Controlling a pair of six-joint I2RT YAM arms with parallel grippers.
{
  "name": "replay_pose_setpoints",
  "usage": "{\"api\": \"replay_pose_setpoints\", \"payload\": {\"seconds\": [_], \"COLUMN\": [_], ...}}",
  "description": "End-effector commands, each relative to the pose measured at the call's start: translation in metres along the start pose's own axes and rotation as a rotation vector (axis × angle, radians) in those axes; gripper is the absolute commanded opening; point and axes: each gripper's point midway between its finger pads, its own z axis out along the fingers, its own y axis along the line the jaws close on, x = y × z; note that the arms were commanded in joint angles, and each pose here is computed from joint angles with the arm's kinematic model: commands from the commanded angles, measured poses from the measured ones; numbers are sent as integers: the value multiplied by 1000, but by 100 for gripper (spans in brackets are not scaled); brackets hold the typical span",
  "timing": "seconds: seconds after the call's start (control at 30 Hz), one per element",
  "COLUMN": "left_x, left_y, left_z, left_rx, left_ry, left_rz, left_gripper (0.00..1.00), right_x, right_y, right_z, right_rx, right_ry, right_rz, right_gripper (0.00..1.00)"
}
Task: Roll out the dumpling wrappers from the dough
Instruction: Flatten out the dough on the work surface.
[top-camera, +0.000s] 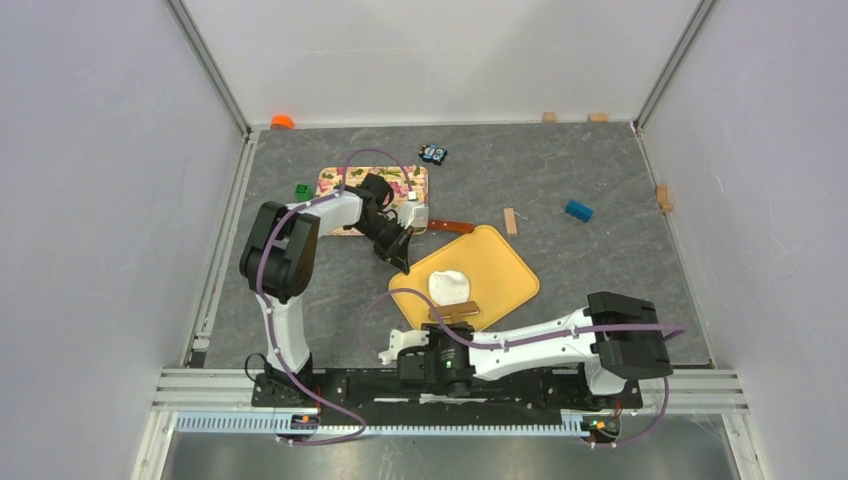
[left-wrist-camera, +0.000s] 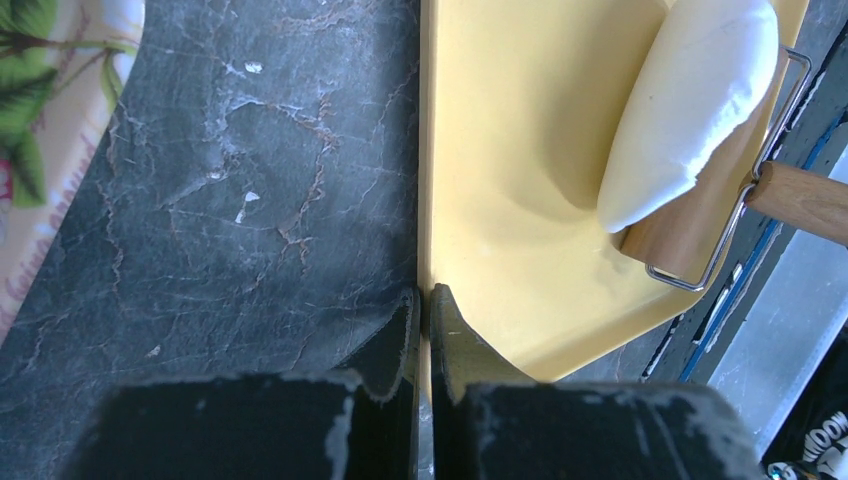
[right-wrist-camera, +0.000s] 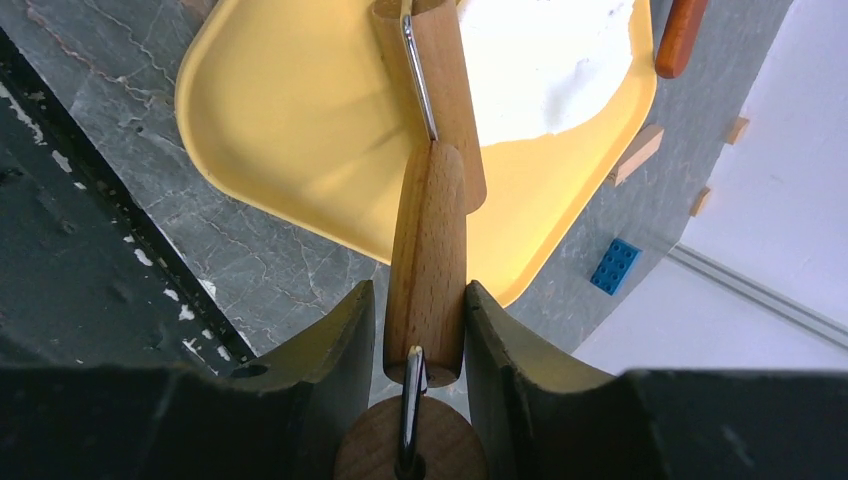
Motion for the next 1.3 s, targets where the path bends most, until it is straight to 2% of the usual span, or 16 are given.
{"api": "replay_pose_setpoints", "payload": {"seconds": [0.0, 0.13, 0.23, 0.37, 0.53, 0.63, 0.77, 0.97, 1.13, 1.27], "left_x": [31, 30, 30, 31, 31, 31, 31, 31, 31, 31], "left_y": [24, 24, 24, 24, 24, 24, 24, 24, 24, 24], "left_z": [12, 12, 12, 12, 12, 12, 12, 12, 12, 12], "left_rx": [-83, -82, -82, -85, -85, -83, -83, -82, -81, -82], "left_ry": [109, 108, 108, 110, 109, 109, 108, 108, 109, 109], "left_rz": [-58, -57, -57, -59, -58, -57, -59, -56, -56, -57], "left_gripper": [2, 2, 2, 2, 2, 2, 2, 2, 2, 2], "right_x": [3, 19, 10, -24, -41, -40, -29, -28, -21, -3], "right_y": [46, 52, 38, -7, -76, -108, -127, -107, -52, -13], "right_z": [8, -15, -30, -54, -73, -70, -39, 18, 57, 59], "right_rx": [-253, -276, -264, -195, -34, 67, 164, 145, 4, -105], "right_ry": [52, 50, -16, -165, -240, -232, -122, -26, -1, 21], "right_rz": [40, 58, 109, 193, 295, 281, 199, 101, 82, 121], "right_gripper": [0, 0, 0, 0, 0, 0, 0, 0, 0, 0]}}
